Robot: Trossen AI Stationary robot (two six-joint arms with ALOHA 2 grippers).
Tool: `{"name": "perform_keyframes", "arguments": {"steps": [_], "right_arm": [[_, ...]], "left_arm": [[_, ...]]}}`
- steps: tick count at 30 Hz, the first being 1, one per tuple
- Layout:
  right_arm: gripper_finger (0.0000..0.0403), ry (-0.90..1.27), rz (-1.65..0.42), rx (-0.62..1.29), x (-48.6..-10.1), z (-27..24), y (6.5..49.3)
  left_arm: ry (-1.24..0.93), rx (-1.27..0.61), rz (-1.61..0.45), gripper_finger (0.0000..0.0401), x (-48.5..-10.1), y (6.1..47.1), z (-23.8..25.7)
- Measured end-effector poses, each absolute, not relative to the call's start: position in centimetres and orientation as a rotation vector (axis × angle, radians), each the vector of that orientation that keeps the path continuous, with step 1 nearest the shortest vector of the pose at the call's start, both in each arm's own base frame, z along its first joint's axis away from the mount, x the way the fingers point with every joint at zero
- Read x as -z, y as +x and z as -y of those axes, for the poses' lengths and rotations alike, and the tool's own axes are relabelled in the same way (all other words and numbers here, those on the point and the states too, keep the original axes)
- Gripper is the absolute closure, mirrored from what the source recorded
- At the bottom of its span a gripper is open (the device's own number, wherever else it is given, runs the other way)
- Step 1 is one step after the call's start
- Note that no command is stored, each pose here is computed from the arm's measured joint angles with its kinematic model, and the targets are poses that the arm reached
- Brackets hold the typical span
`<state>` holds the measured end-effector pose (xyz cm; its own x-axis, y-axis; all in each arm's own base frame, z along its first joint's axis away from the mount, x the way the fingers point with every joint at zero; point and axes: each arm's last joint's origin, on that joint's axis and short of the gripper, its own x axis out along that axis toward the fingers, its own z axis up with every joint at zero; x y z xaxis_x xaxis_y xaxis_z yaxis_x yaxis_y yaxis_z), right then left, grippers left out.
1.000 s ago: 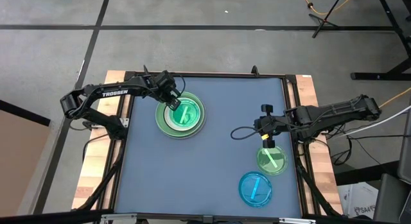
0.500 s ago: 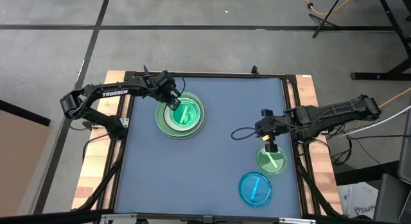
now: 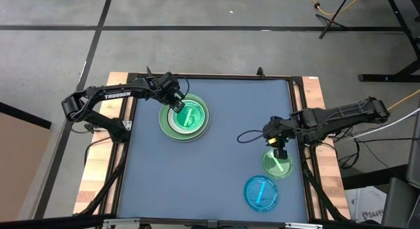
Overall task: Stack plastic plates
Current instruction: Stack the light green plate on top of the light green plate
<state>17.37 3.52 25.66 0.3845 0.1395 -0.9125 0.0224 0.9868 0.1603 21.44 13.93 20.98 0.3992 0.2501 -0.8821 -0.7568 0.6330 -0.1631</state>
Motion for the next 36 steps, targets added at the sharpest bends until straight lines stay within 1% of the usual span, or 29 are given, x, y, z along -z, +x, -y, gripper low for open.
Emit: {"name": "perform_keyframes", "arguments": {"steps": [6,13,23,30,36], "right_arm": [[0.0329,0.152,-1.201,-0.070,-25.2,-3.6,17.8],[0.0329,0.134,-1.281,-0.062,-23.9,-3.8,18.9],[0.0329,0.050,-1.388,-0.184,-21.9,-4.2,20.2],[0.0329,-0.030,-1.424,-0.246,-21.0,-4.4,20.7],[0.0329,-0.055,-1.430,-0.267,-20.8,-4.4,20.8]], "left_arm": [[-0.614,-0.690,-0.959,0.0306,-21.0,21.4,-13.9],[-0.614,-0.690,-0.959,0.0306,-21.0,21.4,-13.9],[-0.614,-0.690,-0.959,0.0306,-21.0,21.4,-13.9],[-0.614,-0.690,-0.959,0.0306,-21.0,21.4,-13.9],[-0.614,-0.690,-0.959,0.0306,-21.0,21.4,-13.9]]}}
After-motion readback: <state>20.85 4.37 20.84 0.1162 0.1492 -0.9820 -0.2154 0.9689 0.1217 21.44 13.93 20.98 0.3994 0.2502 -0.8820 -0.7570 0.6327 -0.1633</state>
